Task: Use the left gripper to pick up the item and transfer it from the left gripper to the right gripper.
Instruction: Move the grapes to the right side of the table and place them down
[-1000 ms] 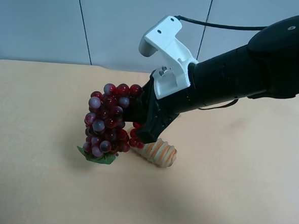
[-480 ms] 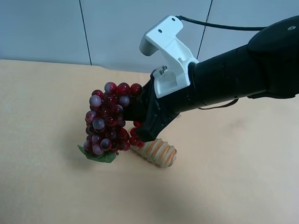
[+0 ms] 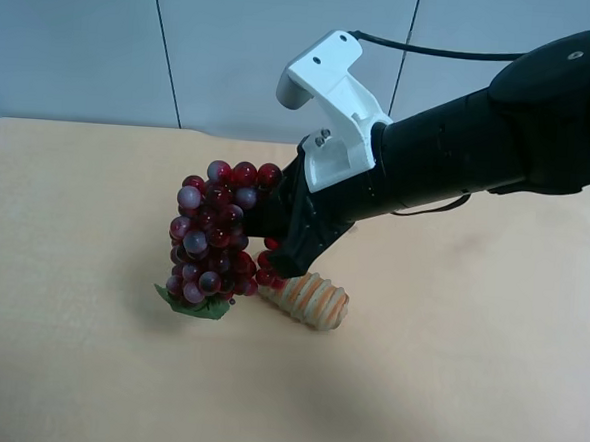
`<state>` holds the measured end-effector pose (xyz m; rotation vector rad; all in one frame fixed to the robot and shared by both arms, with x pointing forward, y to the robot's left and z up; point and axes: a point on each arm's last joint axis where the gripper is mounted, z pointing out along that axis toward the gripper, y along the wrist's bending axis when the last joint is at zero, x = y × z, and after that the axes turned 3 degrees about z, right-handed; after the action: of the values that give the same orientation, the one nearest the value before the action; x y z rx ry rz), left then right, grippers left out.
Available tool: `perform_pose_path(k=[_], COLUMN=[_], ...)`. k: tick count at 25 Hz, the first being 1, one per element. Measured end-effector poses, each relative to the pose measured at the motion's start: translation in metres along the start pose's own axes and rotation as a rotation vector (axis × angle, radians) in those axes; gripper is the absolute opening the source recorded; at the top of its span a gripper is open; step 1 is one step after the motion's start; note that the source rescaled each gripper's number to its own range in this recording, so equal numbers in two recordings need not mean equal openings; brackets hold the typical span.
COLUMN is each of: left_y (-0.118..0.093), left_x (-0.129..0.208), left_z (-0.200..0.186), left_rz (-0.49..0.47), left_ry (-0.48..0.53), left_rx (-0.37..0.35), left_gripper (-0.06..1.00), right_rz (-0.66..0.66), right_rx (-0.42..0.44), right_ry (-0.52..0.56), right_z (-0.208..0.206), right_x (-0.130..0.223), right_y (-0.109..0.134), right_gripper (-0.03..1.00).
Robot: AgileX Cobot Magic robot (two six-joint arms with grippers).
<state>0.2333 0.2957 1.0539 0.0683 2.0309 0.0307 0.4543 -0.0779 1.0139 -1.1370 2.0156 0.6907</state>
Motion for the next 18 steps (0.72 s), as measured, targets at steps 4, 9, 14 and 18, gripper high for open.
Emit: perform_pose_path(k=[4,9,14,18], left_y=[0.0,0.0,0.0,0.0], left_x=[0.0,0.0,0.0,0.0], left_z=[0.0,0.0,0.0,0.0], left_rz=[0.0,0.0,0.0,0.0], left_ry=[0.0,0.0,0.0,0.0], left_rx=[0.0,0.0,0.0,0.0], left_gripper=[1.0,1.0,1.0,1.0], right_rz=[-0.019,-0.004,0.055,0.121], right_rx=[-0.033,-0.074,-0.062,-0.06], right_ry=[-0.004,-0.012,0.073,0.125], right_z=[-0.002,-0.02,-0.036,-0.047], right_x=[-0.006,-0.023,-0.019,-0.011], right_y=[0.003,0.005,-0.007,-0.02], right_gripper=[0.0,0.0,0.0,0.0])
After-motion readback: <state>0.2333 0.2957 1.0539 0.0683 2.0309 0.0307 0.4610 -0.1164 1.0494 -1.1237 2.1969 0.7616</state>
